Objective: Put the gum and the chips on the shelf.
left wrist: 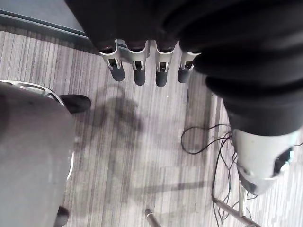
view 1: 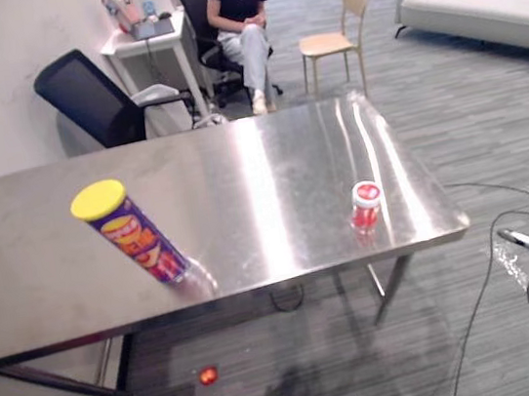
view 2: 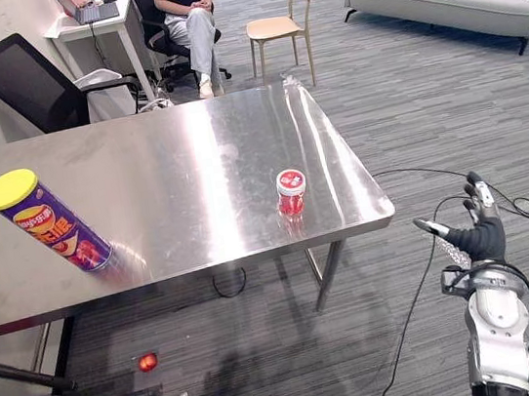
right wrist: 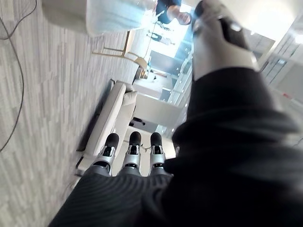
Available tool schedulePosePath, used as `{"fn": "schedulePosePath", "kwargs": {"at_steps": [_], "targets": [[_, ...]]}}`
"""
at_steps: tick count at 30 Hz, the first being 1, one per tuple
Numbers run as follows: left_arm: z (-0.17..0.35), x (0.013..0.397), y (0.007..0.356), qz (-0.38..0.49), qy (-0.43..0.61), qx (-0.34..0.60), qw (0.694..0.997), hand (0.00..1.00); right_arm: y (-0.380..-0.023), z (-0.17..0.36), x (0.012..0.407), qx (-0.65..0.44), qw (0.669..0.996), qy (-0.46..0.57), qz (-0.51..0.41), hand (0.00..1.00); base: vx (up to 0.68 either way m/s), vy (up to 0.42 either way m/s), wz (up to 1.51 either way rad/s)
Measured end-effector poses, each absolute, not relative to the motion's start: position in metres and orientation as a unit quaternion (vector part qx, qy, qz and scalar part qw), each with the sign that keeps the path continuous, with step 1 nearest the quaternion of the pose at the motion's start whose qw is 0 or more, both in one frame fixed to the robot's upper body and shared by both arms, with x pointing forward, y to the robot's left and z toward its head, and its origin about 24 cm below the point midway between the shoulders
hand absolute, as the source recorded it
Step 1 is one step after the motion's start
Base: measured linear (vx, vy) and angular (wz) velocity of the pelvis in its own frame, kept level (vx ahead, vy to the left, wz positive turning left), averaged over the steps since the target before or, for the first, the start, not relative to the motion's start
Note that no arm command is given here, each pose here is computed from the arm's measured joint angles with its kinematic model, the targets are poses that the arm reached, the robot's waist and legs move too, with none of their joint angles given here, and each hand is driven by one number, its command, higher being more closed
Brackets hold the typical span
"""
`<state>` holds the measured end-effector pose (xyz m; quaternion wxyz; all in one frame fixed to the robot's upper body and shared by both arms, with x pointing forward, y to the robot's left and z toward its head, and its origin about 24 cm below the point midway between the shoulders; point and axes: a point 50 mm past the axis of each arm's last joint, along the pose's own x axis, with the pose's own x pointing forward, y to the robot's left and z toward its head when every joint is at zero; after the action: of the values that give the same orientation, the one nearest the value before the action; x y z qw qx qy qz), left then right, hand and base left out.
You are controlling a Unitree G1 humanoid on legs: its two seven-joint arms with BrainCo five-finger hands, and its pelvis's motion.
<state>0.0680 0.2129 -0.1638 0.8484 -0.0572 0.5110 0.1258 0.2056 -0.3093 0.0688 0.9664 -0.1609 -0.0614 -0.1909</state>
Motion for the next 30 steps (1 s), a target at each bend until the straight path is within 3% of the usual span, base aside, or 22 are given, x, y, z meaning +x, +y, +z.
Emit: {"fn": "schedulePosePath", "kwargs": {"at_steps": [4,15,30], "targets": [[-0.163,0.070,0.211,0.105,0.512,-0.038,0.852,0.00,-0.283,0.062,0.212,-0.152,0.981,-0.055,-0.104,0.00,-0.01,-0.002,0.01],[-0.163,0.074,0.210,0.076,0.513,-0.013,0.855,0.00,-0.246,0.052,0.220,-0.126,0.991,-0.047,-0.010,0.00,-0.02,-0.009,0.14],[-0.161,0.078,0.210,0.068,0.506,-0.005,0.860,0.00,-0.241,0.066,0.252,-0.113,0.989,-0.082,-0.043,0.00,-0.01,-0.005,0.06]]}}
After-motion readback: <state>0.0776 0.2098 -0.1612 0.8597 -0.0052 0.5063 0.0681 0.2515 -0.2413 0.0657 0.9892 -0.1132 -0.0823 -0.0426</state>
